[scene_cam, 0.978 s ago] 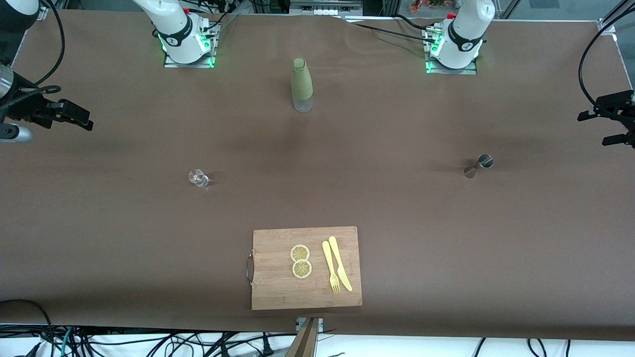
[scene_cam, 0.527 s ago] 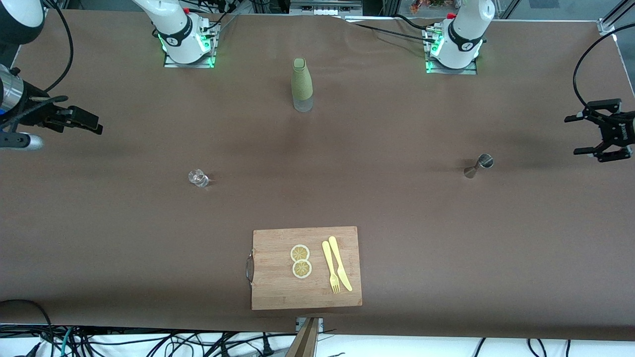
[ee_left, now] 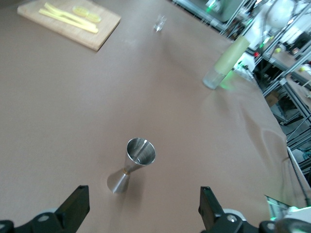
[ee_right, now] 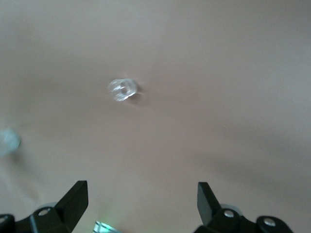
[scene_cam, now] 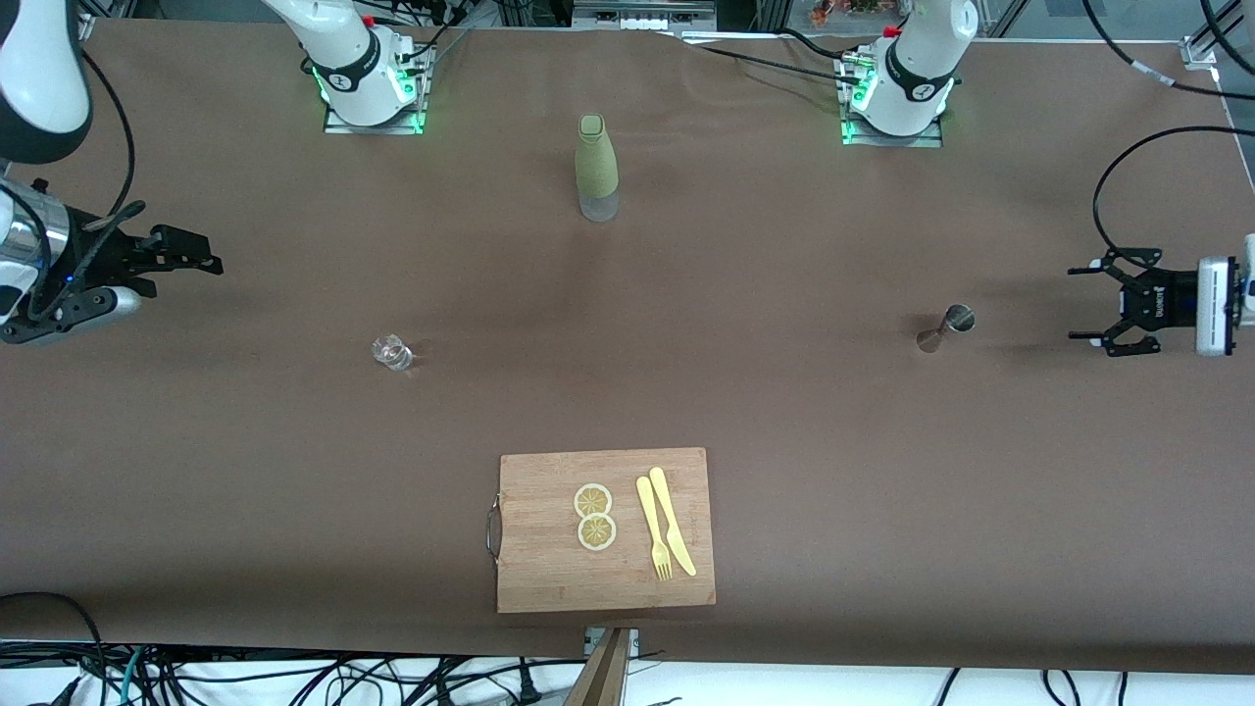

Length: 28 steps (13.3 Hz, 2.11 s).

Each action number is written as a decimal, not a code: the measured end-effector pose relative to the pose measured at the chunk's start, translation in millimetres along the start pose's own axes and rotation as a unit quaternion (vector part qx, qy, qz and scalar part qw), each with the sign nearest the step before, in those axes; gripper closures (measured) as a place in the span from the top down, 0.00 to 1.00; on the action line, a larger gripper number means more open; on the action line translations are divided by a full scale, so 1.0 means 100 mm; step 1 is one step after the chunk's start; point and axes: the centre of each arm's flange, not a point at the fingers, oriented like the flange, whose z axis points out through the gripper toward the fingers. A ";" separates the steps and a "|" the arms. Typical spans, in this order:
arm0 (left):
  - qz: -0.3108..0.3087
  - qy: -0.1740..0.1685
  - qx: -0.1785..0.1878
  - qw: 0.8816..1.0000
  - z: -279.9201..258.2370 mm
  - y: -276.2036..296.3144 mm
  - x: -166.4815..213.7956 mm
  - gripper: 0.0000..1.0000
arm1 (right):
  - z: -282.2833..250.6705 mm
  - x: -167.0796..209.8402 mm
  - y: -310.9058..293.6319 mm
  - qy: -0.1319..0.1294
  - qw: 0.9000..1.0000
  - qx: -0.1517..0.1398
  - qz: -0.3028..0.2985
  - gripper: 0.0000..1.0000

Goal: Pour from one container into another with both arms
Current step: 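Lower the right gripper to the glass cup while the left gripper reaches the steel cup, then close the right gripper on the glass while the left gripper grasps the steel cup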

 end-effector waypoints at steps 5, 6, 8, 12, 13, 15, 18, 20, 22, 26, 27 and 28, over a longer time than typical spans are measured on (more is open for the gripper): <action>0.086 0.097 0.022 0.991 0.38 -0.25 -0.75 1.00 | 0.64 -0.11 0.78 0.040 0.975 0.110 -0.190 1.00; 0.097 0.112 0.023 0.989 0.47 -0.27 -0.89 1.00 | 0.78 -0.11 0.90 0.060 0.963 0.132 -0.226 1.00; 0.115 0.140 0.021 0.983 0.70 -0.33 -1.11 1.00 | 1.08 -0.10 1.07 0.094 0.938 0.164 -0.292 1.00; 0.150 0.192 0.017 0.970 1.18 -0.45 -1.34 1.00 | 1.60 0.02 1.19 0.169 0.866 0.206 -0.422 1.00; 0.158 0.201 0.012 0.967 1.31 -0.49 -1.34 1.00 | 1.78 0.04 1.22 0.192 0.846 0.218 -0.447 1.00; 0.173 0.216 0.001 0.961 1.55 -0.54 -1.32 1.00 | 2.16 0.08 1.30 0.234 0.814 0.239 -0.475 1.00; 0.181 0.227 -0.013 0.957 1.76 -0.59 -1.27 1.00 | 2.63 0.12 1.36 0.275 0.786 0.261 -0.488 1.00; 0.183 0.228 -0.015 0.956 1.78 -0.59 -1.25 1.00 | 2.91 0.16 1.35 0.300 0.769 0.272 -0.495 1.00; 0.183 0.229 -0.017 0.956 1.78 -0.59 -1.25 1.00 | 3.21 0.21 1.26 0.315 0.746 0.289 -0.511 1.00; 0.181 0.235 -0.024 0.955 1.85 -0.57 -1.26 1.00 | 3.58 0.38 0.94 0.318 0.712 0.316 -0.541 1.00; 0.177 0.238 -0.025 0.955 1.88 -0.55 -1.27 1.00 | 3.63 0.42 0.87 0.317 0.705 0.319 -0.548 1.00; 0.175 0.240 -0.027 0.954 1.91 -0.53 -1.29 1.00 | 3.67 0.44 0.84 0.318 0.701 0.320 -0.552 1.00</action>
